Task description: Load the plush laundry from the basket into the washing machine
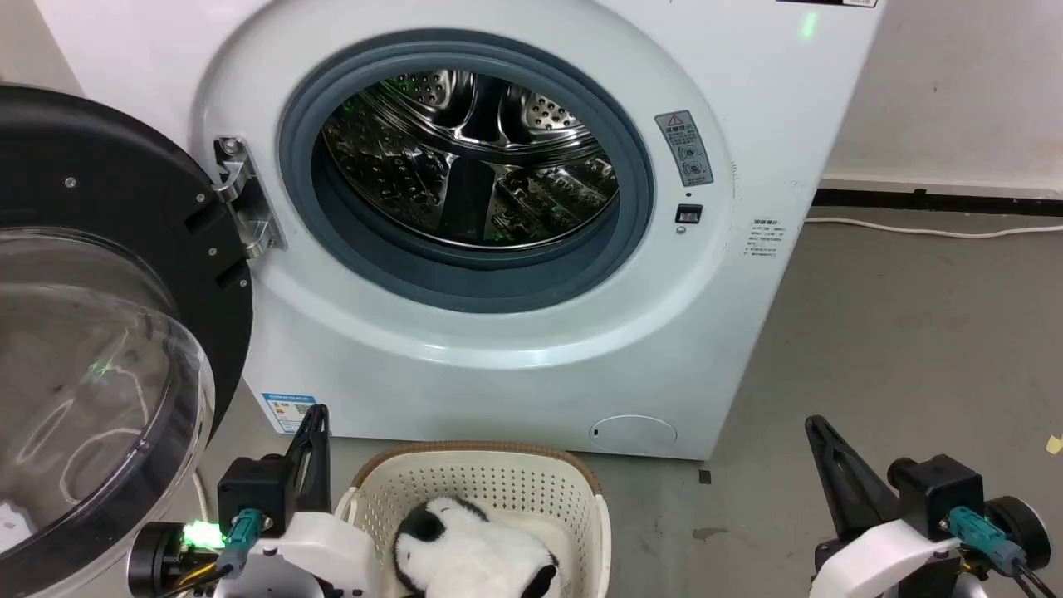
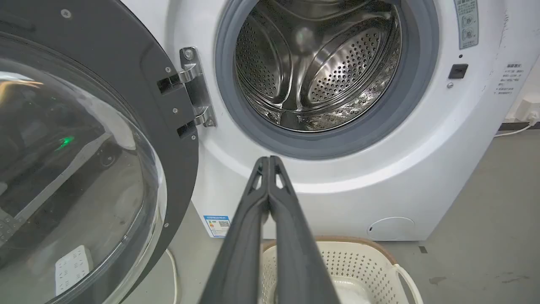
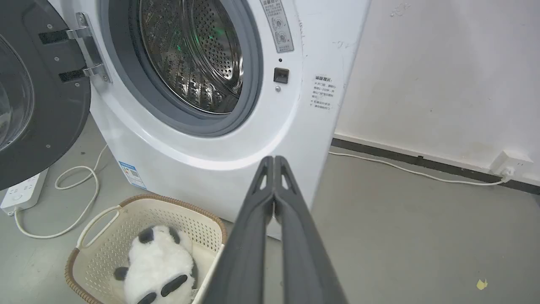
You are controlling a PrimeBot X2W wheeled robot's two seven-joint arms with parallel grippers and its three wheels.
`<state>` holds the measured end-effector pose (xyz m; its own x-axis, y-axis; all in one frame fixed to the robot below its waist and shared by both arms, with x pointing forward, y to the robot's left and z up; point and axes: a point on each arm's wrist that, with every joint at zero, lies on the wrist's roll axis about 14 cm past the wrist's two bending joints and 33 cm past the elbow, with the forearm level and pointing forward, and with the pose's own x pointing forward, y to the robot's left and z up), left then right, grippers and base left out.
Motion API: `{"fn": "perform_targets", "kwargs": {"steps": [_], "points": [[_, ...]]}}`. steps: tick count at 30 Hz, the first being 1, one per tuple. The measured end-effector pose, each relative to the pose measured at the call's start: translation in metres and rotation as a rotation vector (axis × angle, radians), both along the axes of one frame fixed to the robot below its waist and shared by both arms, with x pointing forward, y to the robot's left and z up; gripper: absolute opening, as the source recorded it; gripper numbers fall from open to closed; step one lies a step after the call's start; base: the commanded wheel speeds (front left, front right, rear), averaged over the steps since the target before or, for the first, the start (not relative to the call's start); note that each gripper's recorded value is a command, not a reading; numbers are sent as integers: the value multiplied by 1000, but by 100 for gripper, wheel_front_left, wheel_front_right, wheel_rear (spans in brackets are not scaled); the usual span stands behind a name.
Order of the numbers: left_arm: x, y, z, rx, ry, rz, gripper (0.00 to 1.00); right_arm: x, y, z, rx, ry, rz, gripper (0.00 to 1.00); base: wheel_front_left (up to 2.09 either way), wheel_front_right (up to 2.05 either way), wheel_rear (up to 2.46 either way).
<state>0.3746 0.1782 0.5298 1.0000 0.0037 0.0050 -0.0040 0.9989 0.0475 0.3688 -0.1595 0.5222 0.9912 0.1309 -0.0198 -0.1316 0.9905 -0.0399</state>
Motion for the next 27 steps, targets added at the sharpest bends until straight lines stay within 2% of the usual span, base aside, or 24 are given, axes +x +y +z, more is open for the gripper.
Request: {"fn": "perform_targets", "kwargs": {"steps": [27], "points": [[0,0,0,0,0,-1,0,0,0,0,0,0,0,0,0,0,0]]}}
